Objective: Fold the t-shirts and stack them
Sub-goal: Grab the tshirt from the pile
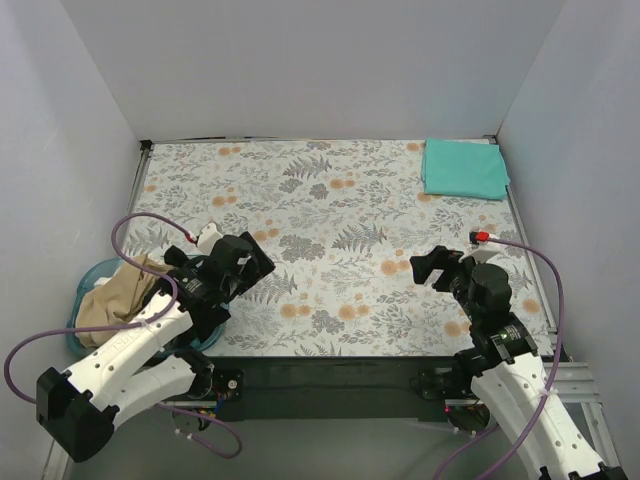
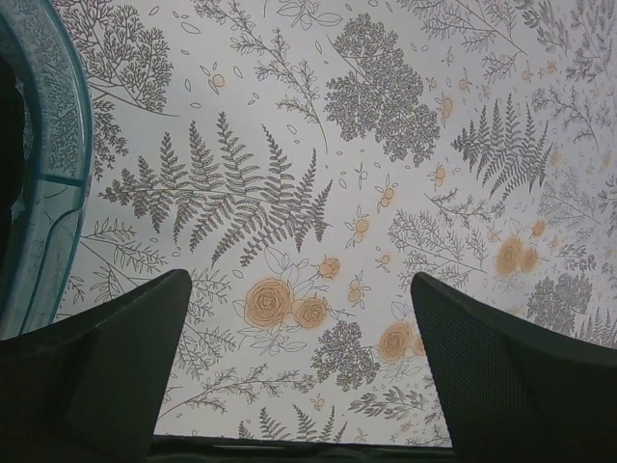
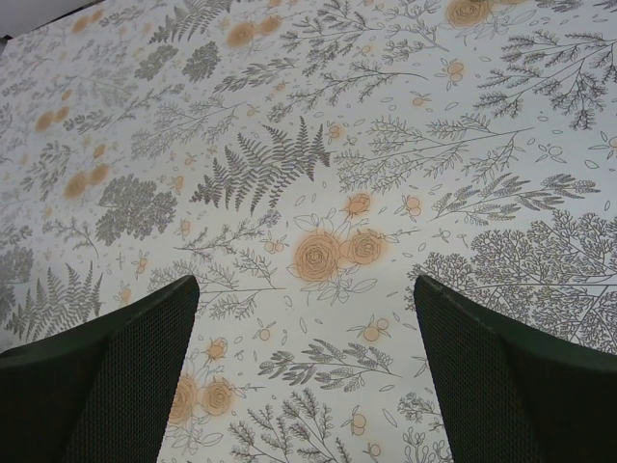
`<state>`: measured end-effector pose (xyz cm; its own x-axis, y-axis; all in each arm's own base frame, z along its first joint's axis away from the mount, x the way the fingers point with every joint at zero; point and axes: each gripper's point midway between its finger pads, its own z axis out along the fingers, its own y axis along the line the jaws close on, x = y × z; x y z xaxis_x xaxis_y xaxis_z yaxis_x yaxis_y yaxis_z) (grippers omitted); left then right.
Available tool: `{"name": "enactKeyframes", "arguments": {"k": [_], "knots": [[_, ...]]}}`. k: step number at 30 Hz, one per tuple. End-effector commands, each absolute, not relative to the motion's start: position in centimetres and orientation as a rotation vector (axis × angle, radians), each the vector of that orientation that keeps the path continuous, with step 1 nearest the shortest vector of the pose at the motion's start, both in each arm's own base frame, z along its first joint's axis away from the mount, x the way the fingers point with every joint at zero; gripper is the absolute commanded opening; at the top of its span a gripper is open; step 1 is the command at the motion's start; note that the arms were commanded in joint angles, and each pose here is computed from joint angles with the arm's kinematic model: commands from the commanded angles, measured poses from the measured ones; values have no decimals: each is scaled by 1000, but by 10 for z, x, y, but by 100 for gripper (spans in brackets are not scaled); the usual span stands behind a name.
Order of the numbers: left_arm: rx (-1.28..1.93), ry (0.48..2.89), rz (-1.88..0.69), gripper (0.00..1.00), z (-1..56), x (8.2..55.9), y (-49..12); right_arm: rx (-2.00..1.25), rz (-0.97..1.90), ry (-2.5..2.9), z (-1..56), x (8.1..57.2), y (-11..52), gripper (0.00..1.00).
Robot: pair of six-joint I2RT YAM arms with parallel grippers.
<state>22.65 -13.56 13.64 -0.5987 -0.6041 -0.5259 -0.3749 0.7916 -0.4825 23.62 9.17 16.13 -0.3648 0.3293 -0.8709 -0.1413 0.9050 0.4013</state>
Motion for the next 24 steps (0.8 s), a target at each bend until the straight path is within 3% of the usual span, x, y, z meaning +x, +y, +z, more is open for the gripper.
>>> {"name": "enactKeyframes", "arguments": {"k": [1,8,15,20,24], "knots": [[-746,2217,-421,98,159,236,-133,122,504,1856,167,234,93,98],[-986,2056,-82,98,186,272,-66,133,505,1853,156,233,92,98],[-1241,1936,55,98,206,318,13,90,503,1921,141,237,98,98],[-1619,1866,390,98,194,294,110,75,476,1952,135,242,98,98],[-1711,1746,414,98,199,287,135,14,506,1941,136,248,108,98]]}}
